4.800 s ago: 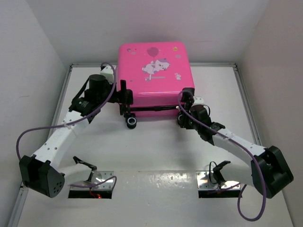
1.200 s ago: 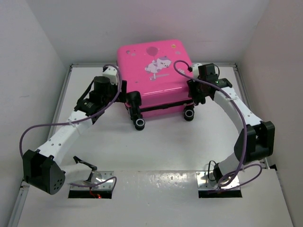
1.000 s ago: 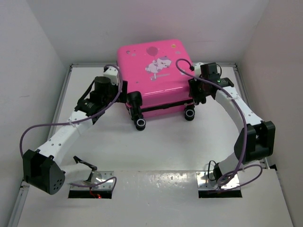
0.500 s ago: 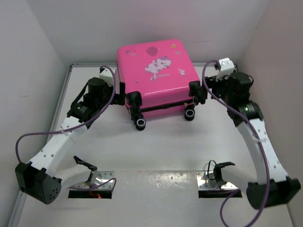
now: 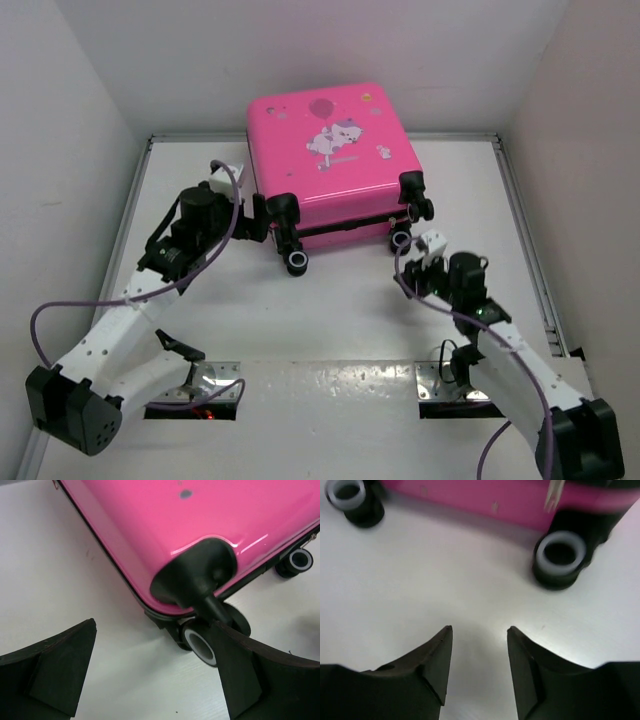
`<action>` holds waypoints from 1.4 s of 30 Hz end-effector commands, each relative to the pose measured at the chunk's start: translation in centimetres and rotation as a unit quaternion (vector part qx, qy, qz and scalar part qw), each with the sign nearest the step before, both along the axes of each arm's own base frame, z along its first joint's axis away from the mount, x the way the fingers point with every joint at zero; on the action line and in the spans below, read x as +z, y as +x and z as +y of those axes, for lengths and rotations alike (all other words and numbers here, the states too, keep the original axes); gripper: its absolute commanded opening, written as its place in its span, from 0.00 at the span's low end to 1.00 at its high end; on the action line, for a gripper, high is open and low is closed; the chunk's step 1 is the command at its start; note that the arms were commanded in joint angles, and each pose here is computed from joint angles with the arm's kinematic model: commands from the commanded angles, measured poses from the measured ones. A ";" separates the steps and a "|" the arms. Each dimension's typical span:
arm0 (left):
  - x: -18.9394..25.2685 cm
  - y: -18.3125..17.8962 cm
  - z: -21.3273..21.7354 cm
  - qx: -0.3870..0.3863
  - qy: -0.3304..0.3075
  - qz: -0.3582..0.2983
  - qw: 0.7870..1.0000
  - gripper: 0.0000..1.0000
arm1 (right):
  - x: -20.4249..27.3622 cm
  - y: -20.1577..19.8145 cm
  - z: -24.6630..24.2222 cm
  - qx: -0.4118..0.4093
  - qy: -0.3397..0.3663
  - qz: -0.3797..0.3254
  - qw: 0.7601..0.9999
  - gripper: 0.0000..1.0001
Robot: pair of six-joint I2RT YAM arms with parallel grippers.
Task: Pack the luggage
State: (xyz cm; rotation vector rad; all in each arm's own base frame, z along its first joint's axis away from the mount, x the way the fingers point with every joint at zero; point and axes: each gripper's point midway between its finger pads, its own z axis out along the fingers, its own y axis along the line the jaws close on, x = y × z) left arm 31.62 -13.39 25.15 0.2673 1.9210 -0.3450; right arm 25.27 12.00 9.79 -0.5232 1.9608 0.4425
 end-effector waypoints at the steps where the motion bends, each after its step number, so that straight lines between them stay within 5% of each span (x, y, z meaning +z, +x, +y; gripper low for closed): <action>1: 1.9 -0.5 -0.5 -0.005 -0.050 -0.049 0.998 1.00 | 1.4 0.0 1.7 0.042 0.056 -0.124 0.990 0.46; 8: 1.2 -0.9 -0.4 -0.007 -0.049 -0.046 0.998 1.00 | -0.8 0.5 0.4 -0.007 0.064 -0.149 0.987 0.36; 12: -0.1 -0.6 -0.1 0.006 -0.042 -0.024 0.999 1.00 | 1.3 1.8 0.1 -0.027 0.083 -0.199 0.976 0.36; 42: -1.8 1.7 -0.8 0.031 -0.036 0.003 0.999 1.00 | 3.3 11.7 0.4 -0.072 0.166 -0.205 0.962 0.38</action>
